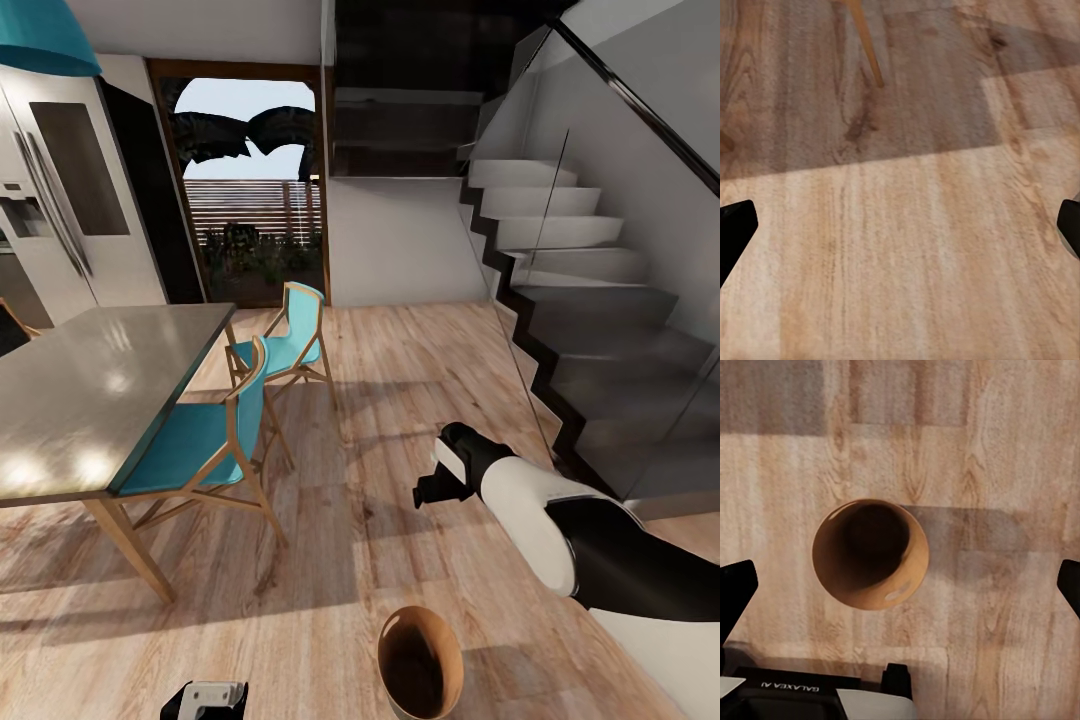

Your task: Put the three can of soda from the living room inside the tash can in the kitchen.

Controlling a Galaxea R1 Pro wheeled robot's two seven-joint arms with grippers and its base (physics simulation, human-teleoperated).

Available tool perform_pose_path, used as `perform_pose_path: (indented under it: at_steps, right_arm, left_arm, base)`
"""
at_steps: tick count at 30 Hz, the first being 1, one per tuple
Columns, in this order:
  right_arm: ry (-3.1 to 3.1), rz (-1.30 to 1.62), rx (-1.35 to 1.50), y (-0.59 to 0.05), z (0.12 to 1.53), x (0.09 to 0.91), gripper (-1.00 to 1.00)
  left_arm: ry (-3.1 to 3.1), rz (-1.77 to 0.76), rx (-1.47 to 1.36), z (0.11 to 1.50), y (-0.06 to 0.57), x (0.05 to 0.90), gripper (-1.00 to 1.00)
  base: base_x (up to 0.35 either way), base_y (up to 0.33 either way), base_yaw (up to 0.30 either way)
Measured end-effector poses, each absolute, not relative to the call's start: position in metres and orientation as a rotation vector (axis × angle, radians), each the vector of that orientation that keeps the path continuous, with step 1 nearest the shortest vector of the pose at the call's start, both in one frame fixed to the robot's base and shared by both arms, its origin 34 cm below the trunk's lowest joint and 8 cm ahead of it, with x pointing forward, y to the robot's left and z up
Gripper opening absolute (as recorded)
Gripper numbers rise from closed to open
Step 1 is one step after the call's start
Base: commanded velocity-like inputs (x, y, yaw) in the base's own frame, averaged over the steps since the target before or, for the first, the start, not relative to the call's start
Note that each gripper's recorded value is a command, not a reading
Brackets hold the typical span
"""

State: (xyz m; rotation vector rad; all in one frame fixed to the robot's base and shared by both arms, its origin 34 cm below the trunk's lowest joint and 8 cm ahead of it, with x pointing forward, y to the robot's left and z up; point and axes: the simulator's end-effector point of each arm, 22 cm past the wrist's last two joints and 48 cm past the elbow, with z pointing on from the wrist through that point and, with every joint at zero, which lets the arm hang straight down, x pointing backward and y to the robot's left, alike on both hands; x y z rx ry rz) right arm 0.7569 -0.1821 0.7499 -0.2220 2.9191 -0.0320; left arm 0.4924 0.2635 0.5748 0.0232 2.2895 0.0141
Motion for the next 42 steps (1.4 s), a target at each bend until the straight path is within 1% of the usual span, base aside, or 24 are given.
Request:
perform_pose_path:
  at_steps: [22, 33, 42]
  right_arm:
    - [2.917, -0.048, -0.215, -0.186, 0.744, 0.755, 1.0]
    - [2.927, -0.053, -0.219, -0.187, 0.736, 0.748, 1.0]
    - [2.938, -0.053, -0.223, -0.187, 0.729, 0.742, 1.0]
  left_arm:
    - [2.29, 0.015, 0.026, 0.574, 0.263, 0.492, 1.0]
    - [2.29, 0.016, 0.025, 0.574, 0.263, 0.492, 1.0]
    - [2.292, 0.016, 0.024, 0.574, 0.264, 0.492, 1.0]
  base:
    - [0.0, 0.0, 0.012]
    - [0.0, 0.014, 0.174]
    - [0.0, 0.156, 0.222]
